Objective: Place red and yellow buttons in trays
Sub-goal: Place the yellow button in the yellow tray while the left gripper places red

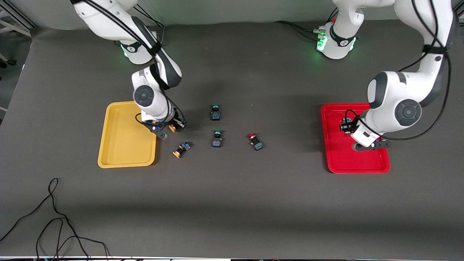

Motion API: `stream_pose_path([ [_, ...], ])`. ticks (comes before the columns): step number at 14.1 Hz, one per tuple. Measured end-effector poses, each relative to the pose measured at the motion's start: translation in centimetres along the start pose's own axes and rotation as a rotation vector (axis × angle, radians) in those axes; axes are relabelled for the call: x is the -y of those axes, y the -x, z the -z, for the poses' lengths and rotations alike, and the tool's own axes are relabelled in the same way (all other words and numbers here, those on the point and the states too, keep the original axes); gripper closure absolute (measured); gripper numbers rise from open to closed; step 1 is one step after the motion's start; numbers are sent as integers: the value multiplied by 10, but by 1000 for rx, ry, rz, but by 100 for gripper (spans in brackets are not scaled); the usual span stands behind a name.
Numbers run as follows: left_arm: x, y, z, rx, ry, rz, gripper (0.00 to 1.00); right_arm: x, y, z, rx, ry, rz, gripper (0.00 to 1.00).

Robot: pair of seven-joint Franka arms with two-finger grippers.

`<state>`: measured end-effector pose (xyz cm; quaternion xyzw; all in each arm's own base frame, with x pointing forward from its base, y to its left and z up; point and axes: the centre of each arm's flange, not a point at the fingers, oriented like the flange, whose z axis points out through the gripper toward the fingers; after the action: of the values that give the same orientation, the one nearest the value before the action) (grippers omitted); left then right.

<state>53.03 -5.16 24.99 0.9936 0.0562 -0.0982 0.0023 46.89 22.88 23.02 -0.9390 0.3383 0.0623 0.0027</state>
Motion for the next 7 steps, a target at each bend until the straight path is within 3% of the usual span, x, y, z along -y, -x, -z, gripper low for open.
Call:
stream_pose_path([
  [4,-3,-3,-67,-10,-4,-9,59,-36,-45,127,40,-18,-47,59],
  [7,-3,-8,-63,-17,-4,-11,49,-90,-88,160,63,-50,-47,59],
])
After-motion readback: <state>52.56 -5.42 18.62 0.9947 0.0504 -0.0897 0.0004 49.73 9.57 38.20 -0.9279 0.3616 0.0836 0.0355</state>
